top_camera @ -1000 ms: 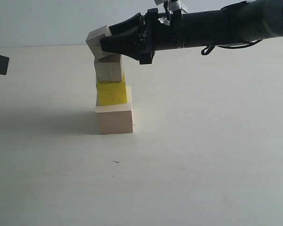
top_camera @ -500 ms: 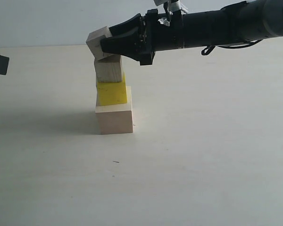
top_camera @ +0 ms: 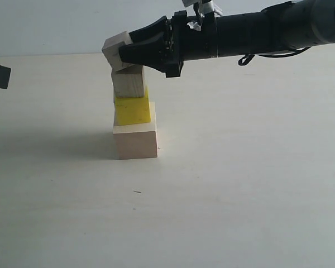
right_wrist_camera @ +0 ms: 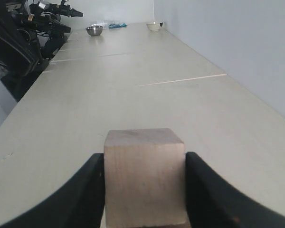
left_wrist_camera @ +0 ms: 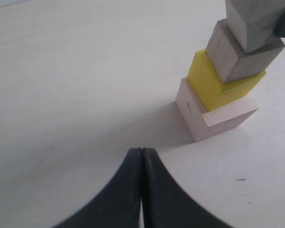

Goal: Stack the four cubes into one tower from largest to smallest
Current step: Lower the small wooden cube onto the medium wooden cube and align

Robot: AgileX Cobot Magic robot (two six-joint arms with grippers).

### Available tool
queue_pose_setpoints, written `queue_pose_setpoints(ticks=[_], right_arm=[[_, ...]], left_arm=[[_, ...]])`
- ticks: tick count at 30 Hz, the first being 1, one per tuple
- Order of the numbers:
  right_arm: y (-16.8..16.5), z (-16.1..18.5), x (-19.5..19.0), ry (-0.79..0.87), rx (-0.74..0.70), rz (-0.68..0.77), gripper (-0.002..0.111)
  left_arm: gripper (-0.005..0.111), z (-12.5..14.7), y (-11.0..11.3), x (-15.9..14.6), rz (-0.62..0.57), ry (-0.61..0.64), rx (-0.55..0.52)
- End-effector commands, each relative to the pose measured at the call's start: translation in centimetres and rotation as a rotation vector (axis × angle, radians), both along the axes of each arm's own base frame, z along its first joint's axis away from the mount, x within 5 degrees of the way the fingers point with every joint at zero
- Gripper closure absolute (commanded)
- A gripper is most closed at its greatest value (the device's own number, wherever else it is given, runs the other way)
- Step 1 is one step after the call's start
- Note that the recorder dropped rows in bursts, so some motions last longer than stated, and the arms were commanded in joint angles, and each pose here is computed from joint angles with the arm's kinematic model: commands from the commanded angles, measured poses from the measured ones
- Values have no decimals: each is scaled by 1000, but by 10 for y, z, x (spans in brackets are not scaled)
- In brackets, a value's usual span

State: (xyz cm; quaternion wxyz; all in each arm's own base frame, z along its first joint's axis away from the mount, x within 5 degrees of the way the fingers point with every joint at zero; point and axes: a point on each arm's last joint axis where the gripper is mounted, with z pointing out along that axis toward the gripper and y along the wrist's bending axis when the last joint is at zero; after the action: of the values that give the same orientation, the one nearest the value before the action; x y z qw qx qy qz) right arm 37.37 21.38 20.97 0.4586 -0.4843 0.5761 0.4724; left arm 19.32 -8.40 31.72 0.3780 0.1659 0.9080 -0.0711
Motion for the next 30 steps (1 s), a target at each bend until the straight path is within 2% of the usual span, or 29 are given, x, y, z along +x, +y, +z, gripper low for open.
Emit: queue_pose_setpoints(ticks=[1,5,30], right_arm=[[0,1,-1,-18,-10,14,66],[0,-2,-3,-9,-47,39,66],[-5,-2,0,6,-40,21,66]], left_arm=[[107,2,1,-1,3,-18,-12],[107,2,1,-1,2,-20,-13],[107,3,1,0,2,-25,-13]])
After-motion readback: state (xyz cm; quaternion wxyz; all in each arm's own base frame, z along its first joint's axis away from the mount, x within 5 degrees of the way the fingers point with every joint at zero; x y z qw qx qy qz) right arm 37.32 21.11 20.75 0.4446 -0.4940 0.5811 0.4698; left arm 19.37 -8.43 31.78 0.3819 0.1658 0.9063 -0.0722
